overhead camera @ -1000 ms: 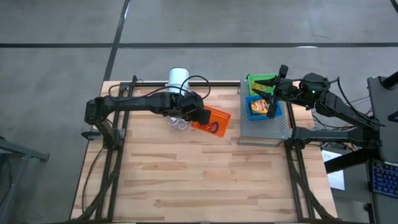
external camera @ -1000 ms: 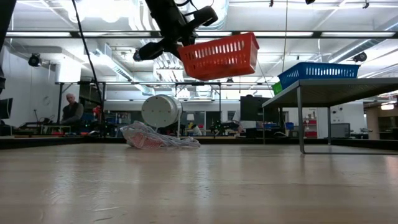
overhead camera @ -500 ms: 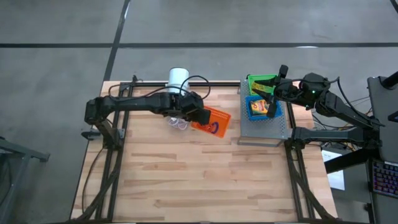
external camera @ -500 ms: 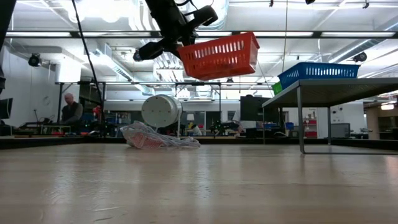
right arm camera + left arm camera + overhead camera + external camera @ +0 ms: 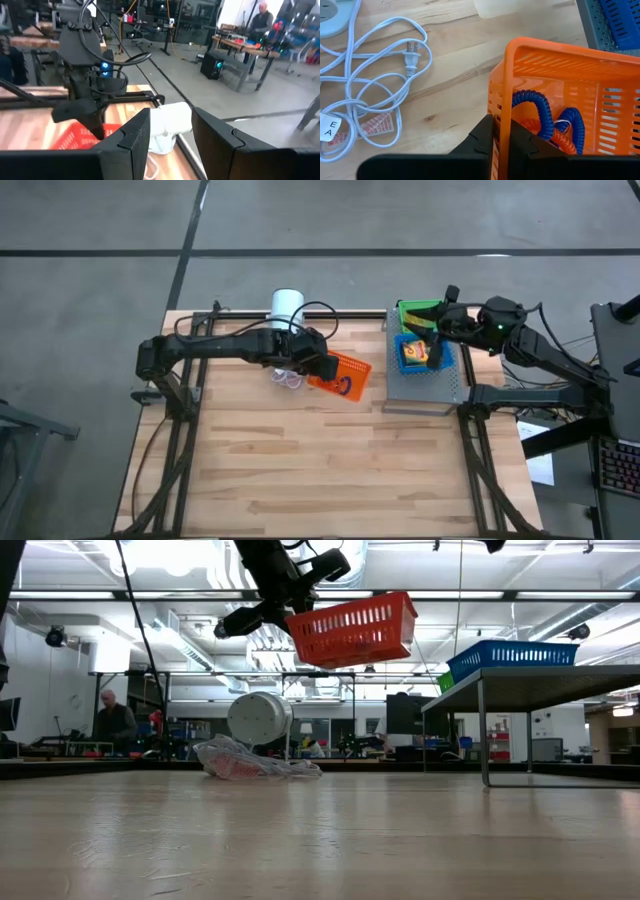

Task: Pick & Place Office Desk Supplies
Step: Put the orange bin filled with spring keychains on the shelf

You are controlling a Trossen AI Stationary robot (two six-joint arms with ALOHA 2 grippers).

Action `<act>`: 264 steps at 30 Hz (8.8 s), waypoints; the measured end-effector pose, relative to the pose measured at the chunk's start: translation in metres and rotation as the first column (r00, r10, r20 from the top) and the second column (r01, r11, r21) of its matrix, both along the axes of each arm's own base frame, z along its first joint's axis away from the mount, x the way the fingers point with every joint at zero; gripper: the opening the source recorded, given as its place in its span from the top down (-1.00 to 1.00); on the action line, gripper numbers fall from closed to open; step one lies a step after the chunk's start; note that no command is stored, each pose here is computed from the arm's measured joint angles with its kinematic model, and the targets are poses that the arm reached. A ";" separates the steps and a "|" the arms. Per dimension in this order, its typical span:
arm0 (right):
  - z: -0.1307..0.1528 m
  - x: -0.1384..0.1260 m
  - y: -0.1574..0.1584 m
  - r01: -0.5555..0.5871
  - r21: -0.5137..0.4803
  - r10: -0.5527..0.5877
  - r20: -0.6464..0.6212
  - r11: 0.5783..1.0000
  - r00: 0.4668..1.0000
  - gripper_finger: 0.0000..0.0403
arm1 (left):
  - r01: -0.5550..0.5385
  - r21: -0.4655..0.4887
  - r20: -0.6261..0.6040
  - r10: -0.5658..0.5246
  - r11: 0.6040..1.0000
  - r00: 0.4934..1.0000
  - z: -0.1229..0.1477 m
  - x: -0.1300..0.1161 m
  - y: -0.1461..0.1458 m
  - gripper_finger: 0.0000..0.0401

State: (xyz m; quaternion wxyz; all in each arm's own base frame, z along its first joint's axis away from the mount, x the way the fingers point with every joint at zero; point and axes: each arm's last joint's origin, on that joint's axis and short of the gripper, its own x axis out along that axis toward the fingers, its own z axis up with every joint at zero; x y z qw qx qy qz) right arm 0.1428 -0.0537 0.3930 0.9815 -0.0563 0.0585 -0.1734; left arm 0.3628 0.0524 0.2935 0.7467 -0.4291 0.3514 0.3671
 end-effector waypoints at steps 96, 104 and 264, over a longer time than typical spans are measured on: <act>-0.074 0.149 0.048 -0.705 -0.078 0.223 -0.919 0.705 0.326 0.75 | 0.063 -0.020 0.018 -0.062 0.998 0.998 0.002 0.002 0.000 0.86; -0.075 0.147 0.048 -0.710 -0.062 0.227 -0.925 0.701 0.305 0.87 | 0.072 -0.009 0.032 -0.071 0.997 0.997 0.003 0.003 0.001 0.86; -0.052 0.094 0.135 -0.692 0.070 0.159 -0.985 0.718 0.066 0.89 | -0.118 0.297 0.307 0.023 0.947 0.952 0.118 -0.099 -0.004 -0.06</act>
